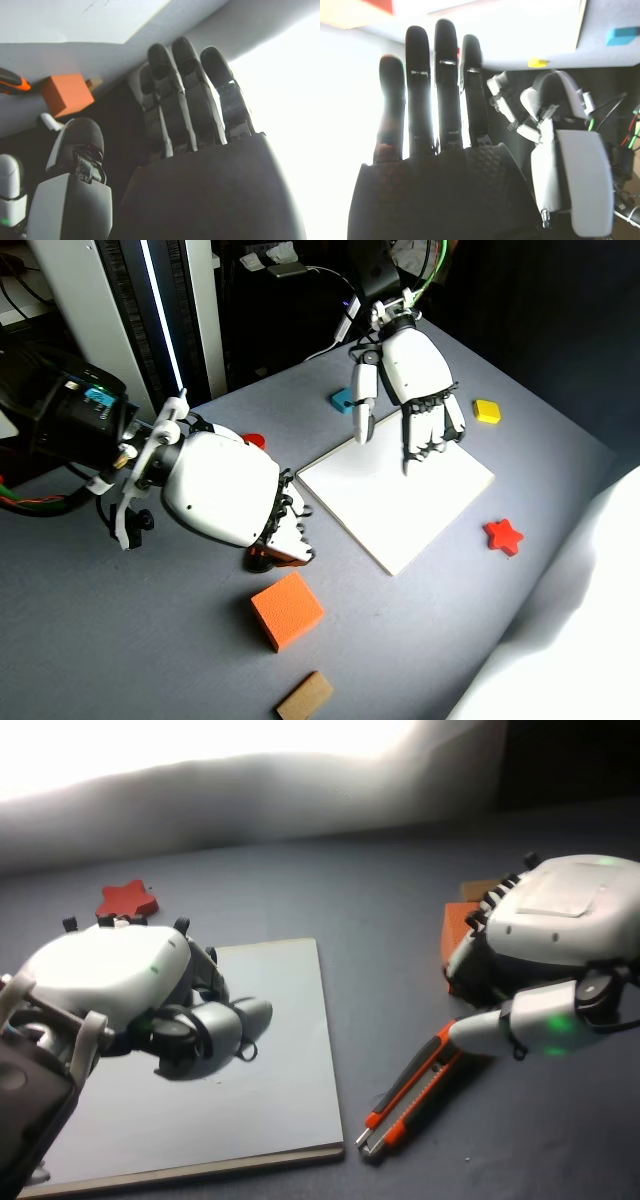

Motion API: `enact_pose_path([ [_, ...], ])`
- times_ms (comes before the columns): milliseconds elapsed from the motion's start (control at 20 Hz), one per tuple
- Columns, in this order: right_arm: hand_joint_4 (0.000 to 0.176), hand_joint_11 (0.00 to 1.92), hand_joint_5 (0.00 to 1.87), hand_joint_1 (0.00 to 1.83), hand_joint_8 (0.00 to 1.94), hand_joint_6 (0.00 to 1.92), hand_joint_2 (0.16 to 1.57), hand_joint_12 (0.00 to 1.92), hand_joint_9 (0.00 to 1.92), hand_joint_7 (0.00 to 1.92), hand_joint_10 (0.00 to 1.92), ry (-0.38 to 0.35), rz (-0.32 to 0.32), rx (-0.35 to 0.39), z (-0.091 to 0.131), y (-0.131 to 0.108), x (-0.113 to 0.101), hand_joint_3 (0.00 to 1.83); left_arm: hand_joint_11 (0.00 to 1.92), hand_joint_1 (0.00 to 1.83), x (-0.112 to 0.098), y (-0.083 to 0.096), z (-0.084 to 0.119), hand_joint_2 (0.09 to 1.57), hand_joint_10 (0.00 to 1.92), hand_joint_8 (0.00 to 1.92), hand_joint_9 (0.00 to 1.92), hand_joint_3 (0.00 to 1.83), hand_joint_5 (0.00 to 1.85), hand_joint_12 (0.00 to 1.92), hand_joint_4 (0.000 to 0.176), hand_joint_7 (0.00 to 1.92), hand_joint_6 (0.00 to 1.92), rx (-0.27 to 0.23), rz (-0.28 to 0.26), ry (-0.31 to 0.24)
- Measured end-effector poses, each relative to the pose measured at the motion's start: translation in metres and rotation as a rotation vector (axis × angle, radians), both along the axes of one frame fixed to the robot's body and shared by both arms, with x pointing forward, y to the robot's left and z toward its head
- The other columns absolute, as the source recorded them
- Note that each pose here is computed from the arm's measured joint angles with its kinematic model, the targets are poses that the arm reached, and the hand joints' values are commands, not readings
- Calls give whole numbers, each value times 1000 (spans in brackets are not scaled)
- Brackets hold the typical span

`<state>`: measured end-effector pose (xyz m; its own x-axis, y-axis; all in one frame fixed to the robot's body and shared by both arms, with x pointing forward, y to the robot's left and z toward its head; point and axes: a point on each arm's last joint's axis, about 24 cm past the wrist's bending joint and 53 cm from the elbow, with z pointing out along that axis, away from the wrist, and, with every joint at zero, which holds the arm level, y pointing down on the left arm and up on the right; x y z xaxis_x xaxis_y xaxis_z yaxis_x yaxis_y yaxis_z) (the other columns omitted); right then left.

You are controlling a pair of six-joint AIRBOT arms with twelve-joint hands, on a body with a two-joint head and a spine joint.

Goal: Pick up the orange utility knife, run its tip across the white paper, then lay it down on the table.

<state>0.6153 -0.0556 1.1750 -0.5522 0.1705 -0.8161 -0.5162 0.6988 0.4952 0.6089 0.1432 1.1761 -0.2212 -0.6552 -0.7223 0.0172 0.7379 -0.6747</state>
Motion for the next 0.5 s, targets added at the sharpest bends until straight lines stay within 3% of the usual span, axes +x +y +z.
enact_pose_path([
  [100, 0, 1088, 1098, 106, 1674, 1734, 1475, 1921, 1182, 1245, 1913, -5, -16, -8, 5, -9, -2, 42, 609, 282, 2, -3, 10, 1392, 1874, 1608, 815, 12, 929, 1921, 0, 964, 1429, 10, -12, -34],
  [150, 0, 1146, 1130, 112, 1706, 1771, 1499, 1921, 1234, 1281, 1919, -8, -21, -11, 6, -12, -2, 44, 690, 285, 2, -5, 12, 1418, 1912, 1700, 882, 13, 961, 1921, 0, 1005, 1620, 7, -17, -36],
  [250, 0, 1204, 1184, 118, 1758, 1835, 1566, 1921, 1316, 1331, 1921, -13, -29, -23, 7, -19, -3, 43, 858, 406, -3, -11, 13, 1455, 1921, 1841, 1002, 11, 996, 1921, 0, 1047, 1791, 0, -30, -33],
  [300, 116, 1249, 1206, 133, 1827, 1879, 1570, 1921, 1354, 1338, 1921, -13, -32, -26, 7, -20, -4, 81, 872, 434, -6, -16, 13, 1478, 1921, 1876, 1012, 15, 988, 1921, 0, 1054, 1852, -2, -46, -31],
  [350, 164, 1285, 1219, 148, 1853, 1899, 1571, 1921, 1384, 1353, 1921, -16, -32, -24, 8, -21, -5, 90, 888, 440, -9, -20, 13, 1494, 1921, 1884, 1036, 18, 997, 1921, 0, 1073, 1872, -5, -56, -28],
  [400, 174, 1277, 1224, 180, 1878, 1907, 1571, 1921, 1388, 1375, 1921, -20, -29, -18, 10, -21, -7, 85, 894, 440, -11, -22, 13, 1504, 1921, 1889, 1055, 18, 997, 1921, 0, 1079, 1888, -6, -65, -27],
  [500, 176, 1245, 1232, 173, 1893, 1905, 1571, 1921, 1376, 1363, 1921, -26, -22, -8, 13, -18, -10, 82, 912, 457, -11, -23, 14, 1510, 1921, 1898, 1055, 12, 981, 1921, 0, 1085, 1899, -6, -66, -29],
])
